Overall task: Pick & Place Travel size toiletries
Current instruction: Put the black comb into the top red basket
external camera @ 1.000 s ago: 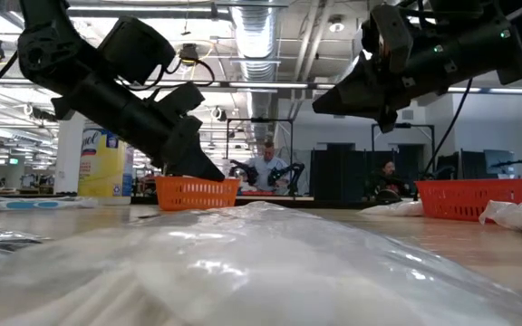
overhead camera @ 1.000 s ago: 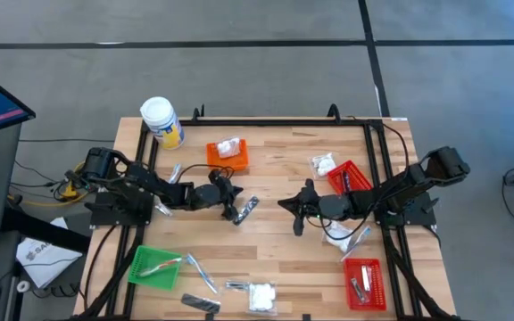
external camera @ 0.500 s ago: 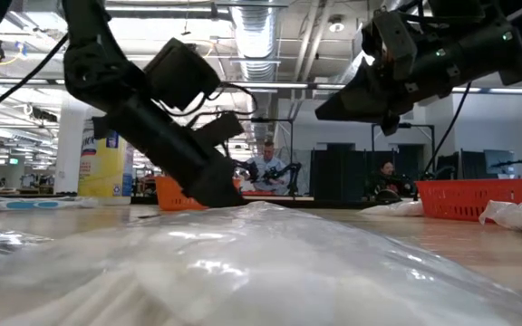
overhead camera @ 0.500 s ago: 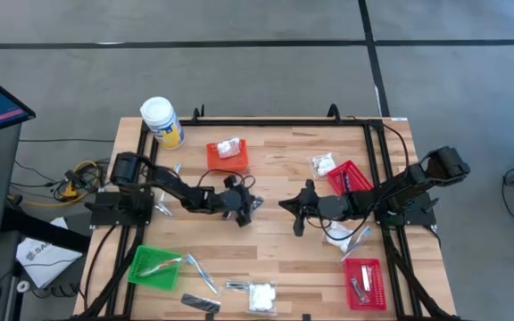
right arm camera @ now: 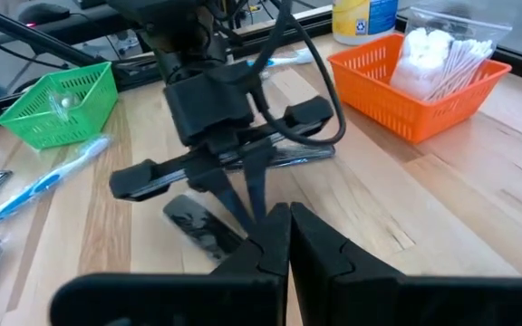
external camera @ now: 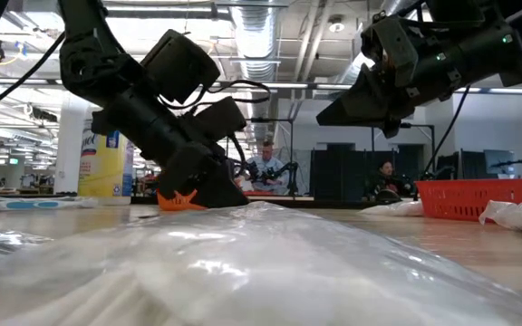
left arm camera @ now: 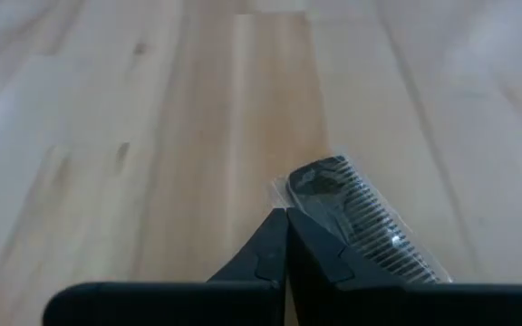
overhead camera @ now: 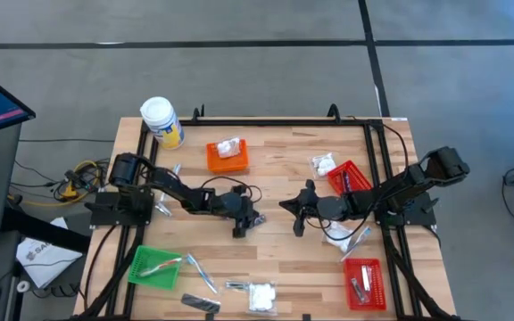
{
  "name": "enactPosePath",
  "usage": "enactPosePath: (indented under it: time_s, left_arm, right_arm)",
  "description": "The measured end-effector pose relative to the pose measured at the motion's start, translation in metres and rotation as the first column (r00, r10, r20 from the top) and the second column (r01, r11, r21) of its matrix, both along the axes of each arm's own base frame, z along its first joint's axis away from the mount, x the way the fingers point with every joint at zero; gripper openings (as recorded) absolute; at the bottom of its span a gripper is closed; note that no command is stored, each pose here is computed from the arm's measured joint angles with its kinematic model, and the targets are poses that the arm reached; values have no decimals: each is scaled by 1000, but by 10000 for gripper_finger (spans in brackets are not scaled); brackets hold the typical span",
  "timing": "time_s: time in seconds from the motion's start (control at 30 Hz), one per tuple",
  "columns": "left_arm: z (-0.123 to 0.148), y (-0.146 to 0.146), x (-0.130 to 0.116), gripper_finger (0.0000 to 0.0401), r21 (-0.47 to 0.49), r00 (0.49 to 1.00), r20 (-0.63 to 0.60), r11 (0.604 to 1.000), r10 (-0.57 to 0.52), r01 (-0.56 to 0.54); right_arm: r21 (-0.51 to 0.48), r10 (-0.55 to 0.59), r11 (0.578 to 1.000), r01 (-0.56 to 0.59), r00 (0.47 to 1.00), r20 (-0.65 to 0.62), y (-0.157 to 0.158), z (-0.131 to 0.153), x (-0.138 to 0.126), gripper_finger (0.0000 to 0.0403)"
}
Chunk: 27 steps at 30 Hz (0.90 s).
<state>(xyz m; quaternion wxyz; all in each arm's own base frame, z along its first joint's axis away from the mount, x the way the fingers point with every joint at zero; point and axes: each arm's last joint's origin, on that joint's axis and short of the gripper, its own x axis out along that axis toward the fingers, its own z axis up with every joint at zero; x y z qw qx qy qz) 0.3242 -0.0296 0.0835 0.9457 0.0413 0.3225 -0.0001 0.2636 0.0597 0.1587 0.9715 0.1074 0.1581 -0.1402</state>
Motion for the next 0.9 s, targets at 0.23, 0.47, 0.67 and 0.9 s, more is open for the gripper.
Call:
enactPosePath:
  time_s: [0.23,0.47,0.67,0.9]
  left_arm:
    - [17,-29,-4,0,82,995,73,995,-70,64]
    - [41,-51,-30,0,54,984,154,996,-85,78]
    - [40,-50,-71,0,-52,990,141,999,6,1]
    - [38,-55,-87,0,-128,991,132,992,31,-14]
  right_arm:
    - [-15,62,998,-62,998,-4,1,1,1,1]
    - [-1,203,979,-203,979,-8,5,1,1,1]
    - [-9,224,974,-225,974,-6,6,2,1,9]
    - [-47,316,948,-315,949,17,19,13,6,41]
